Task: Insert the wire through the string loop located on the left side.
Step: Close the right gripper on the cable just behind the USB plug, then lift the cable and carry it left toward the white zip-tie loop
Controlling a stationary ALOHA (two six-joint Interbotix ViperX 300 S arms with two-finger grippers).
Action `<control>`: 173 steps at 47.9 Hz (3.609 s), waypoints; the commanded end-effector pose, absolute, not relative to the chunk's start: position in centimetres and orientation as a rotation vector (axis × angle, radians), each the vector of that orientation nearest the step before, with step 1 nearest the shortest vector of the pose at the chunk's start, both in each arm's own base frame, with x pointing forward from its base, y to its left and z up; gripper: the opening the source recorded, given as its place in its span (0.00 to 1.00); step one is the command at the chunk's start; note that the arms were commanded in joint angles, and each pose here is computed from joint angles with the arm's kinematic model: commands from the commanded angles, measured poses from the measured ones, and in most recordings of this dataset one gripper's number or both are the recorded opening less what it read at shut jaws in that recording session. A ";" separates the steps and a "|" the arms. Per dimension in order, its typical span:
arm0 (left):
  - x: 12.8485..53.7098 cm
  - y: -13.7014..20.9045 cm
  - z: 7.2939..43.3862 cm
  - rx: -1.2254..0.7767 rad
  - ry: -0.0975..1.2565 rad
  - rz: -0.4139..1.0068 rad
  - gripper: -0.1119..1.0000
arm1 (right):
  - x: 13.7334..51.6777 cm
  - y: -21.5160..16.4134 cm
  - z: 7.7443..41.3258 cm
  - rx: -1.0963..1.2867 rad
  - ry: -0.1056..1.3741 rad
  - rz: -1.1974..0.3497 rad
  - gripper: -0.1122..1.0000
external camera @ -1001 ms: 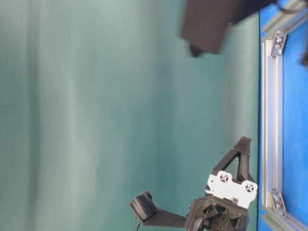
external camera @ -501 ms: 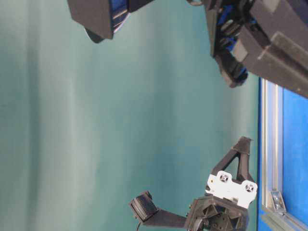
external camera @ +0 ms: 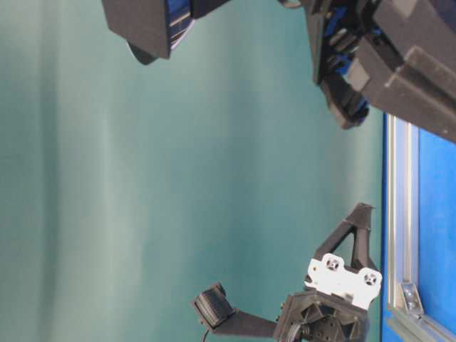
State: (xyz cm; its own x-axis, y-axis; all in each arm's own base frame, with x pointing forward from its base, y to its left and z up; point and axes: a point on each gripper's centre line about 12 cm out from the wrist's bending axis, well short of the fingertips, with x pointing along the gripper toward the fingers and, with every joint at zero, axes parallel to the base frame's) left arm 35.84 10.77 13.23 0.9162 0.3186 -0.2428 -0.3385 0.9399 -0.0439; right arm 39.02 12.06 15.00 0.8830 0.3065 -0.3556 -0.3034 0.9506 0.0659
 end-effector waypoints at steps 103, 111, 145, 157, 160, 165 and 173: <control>35.6 10.7 14.6 -0.087 0.198 0.338 0.10 | 39.7 -0.7 15.0 0.060 0.367 0.005 0.10; 35.7 10.8 14.6 -0.087 0.195 0.338 0.10 | 40.2 -0.3 15.1 0.058 0.360 0.016 0.10; 35.6 10.7 14.6 -0.084 0.195 0.337 0.10 | 46.1 0.6 14.7 0.037 0.318 0.049 0.10; 35.6 10.7 14.7 -0.082 0.195 0.335 0.10 | 46.3 0.6 14.5 0.037 0.319 0.049 0.10; 35.6 10.7 14.6 -0.083 0.195 0.337 0.10 | 46.3 0.6 14.5 0.037 0.319 0.049 0.10; 35.6 10.7 14.6 -0.083 0.195 0.337 0.10 | 46.3 0.6 14.5 0.037 0.319 0.049 0.10; 35.6 10.7 14.6 -0.083 0.197 0.335 0.10 | 46.3 0.6 14.5 0.036 0.319 0.050 0.10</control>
State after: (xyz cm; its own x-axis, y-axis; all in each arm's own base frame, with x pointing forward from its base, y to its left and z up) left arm 35.46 10.65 13.12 0.9148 0.3170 -0.2502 -0.3389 0.9396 -0.0485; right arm 45.76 0.55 13.02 0.9347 0.0512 -0.3519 -0.0378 0.9983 0.0450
